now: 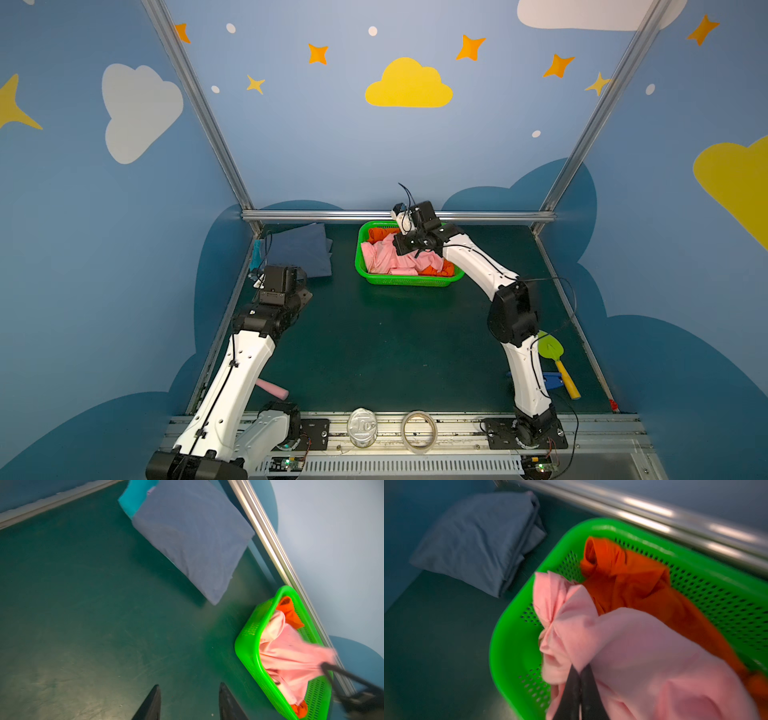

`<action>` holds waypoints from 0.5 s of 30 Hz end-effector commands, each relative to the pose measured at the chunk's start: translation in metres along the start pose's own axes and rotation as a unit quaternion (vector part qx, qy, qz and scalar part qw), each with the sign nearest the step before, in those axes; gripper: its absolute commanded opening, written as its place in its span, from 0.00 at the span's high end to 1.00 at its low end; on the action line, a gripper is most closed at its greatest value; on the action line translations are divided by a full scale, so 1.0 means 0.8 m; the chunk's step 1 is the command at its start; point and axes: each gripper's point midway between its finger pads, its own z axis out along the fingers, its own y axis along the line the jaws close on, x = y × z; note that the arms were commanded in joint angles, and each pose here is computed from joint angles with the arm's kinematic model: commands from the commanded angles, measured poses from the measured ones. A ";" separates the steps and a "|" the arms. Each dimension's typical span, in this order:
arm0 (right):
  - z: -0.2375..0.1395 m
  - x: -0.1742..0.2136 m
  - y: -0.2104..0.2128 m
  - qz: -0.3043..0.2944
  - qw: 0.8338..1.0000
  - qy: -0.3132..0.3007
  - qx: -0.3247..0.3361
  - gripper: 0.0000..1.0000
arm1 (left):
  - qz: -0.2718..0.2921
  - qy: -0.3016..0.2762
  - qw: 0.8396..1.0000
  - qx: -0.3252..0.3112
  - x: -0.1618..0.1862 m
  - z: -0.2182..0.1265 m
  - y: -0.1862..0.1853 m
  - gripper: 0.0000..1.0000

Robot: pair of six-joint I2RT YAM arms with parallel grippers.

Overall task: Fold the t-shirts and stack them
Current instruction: 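Reach the right gripper into the green basket and grasp the pink t-shirt, then lift the pink t-shirt out with the right gripper and drop it on the table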

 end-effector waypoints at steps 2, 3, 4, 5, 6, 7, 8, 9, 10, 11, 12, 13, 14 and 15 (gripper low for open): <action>-0.172 -0.113 0.091 -0.079 0.986 -0.147 -0.020 1.00 | 0.012 -0.001 1.000 0.019 0.001 -0.007 -0.023 0.52; -0.191 -0.111 0.109 -0.092 0.983 -0.154 -0.027 1.00 | 0.015 -0.003 1.000 0.021 -0.001 -0.010 -0.027 0.52; -0.210 -0.111 0.123 -0.101 0.981 -0.163 -0.030 1.00 | 0.018 -0.006 1.000 0.021 -0.003 -0.012 -0.030 0.51; -0.227 -0.109 0.139 -0.110 0.978 -0.172 -0.039 1.00 | 0.021 -0.011 0.999 0.021 -0.007 -0.015 -0.033 0.50; -0.245 -0.102 0.159 -0.119 0.975 -0.180 -0.053 1.00 | 0.023 -0.016 0.999 0.022 -0.011 -0.018 -0.035 0.49; -0.260 -0.098 0.177 -0.125 0.972 -0.189 -0.069 1.00 | 0.023 -0.021 0.999 0.023 -0.015 -0.021 -0.037 0.49; -0.274 -0.093 0.194 -0.130 0.968 -0.196 -0.086 1.00 | 0.022 -0.028 0.999 0.025 -0.019 -0.024 -0.039 0.49; -0.287 -0.087 0.210 -0.134 0.964 -0.205 -0.103 1.00 | 0.022 -0.031 0.999 0.026 -0.022 -0.026 -0.041 0.49; -0.295 -0.081 0.223 -0.136 0.961 -0.210 -0.116 1.00 | 0.021 -0.034 0.999 0.030 -0.024 -0.027 -0.044 0.49; -0.301 -0.075 0.232 -0.135 0.960 -0.212 -0.126 1.00 | 0.019 -0.037 0.999 0.033 -0.025 -0.028 -0.046 0.48; -0.301 -0.067 0.238 -0.132 0.960 -0.206 -0.135 1.00 | 0.015 -0.037 0.999 0.036 -0.026 -0.027 -0.047 0.48; -0.297 -0.057 0.242 -0.126 0.962 -0.194 -0.145 1.00 | 0.011 -0.036 0.999 0.037 -0.025 -0.026 -0.047 0.48; -0.287 -0.045 0.244 -0.120 0.965 -0.179 -0.151 1.00 | 0.006 -0.034 0.999 0.038 -0.023 -0.023 -0.048 0.48; -0.272 -0.030 0.243 -0.113 0.969 -0.157 -0.151 1.00 | 0.003 -0.029 0.999 0.038 -0.020 -0.019 -0.048 0.48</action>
